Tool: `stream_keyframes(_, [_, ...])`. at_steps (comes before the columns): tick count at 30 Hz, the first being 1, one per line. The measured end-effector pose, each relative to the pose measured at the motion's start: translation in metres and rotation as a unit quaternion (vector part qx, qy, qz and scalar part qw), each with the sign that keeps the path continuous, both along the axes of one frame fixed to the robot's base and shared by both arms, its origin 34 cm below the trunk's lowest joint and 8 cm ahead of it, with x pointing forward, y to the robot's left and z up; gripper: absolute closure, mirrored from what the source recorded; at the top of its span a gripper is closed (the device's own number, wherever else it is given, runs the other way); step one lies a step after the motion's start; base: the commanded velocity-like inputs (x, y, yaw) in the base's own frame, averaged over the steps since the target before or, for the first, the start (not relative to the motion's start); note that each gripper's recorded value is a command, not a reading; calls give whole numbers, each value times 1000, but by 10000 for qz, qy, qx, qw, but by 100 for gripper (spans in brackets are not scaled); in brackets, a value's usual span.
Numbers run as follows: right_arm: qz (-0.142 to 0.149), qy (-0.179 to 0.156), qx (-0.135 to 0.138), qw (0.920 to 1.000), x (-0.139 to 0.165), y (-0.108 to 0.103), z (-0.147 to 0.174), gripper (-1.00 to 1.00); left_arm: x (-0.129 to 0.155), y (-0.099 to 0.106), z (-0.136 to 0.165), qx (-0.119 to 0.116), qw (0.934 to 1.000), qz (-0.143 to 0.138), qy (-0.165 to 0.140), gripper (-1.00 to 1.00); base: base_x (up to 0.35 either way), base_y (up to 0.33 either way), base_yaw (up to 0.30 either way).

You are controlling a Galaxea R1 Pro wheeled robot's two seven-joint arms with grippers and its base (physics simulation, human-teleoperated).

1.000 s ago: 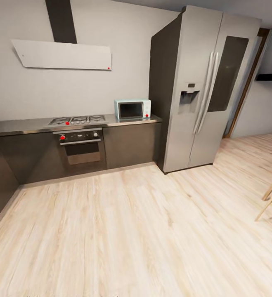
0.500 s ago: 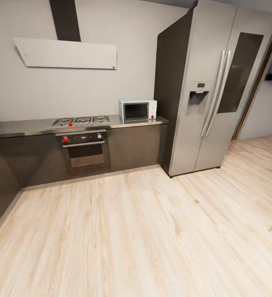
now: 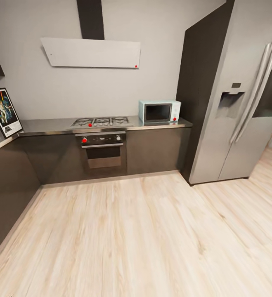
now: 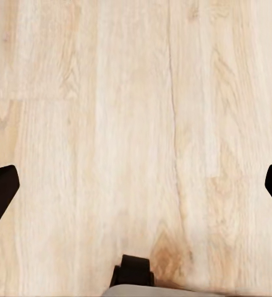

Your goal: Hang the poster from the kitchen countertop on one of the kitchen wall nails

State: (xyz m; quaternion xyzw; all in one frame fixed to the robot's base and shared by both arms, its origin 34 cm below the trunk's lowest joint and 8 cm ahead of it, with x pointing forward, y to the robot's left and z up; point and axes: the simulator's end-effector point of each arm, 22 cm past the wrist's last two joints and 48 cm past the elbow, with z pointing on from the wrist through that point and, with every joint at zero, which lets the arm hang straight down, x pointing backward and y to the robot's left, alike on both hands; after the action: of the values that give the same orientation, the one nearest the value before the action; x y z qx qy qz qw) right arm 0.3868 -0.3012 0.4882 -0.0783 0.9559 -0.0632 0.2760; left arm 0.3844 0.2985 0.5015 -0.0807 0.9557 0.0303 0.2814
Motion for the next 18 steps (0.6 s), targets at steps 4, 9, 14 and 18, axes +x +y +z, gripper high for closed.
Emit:
stream_keyframes(4, [-2, 0, 0, 10000, 0, 0, 0, -100, -1, 1, 0, 1, 10000, 15, 9, -100, 313, 144, 278])
stream_keyframes(9, [0, -10, 4, 10000, 0, 0, 0, -100, -2, 1, -1, 1, 10000, 20, 22, -100, 323, 107, 278])
stream_keyframes(14, [9, -79, 17, 10000, 2, 1, 1, -100, -2, 1, -2, 1, 10000, 21, 33, -100, 331, 31, 277])
stream_keyframes(18, [10, -82, 19, 10000, 1, 1, 1, -100, -3, 1, -2, 1, 10000, 19, 43, -100, 333, 7, 276])
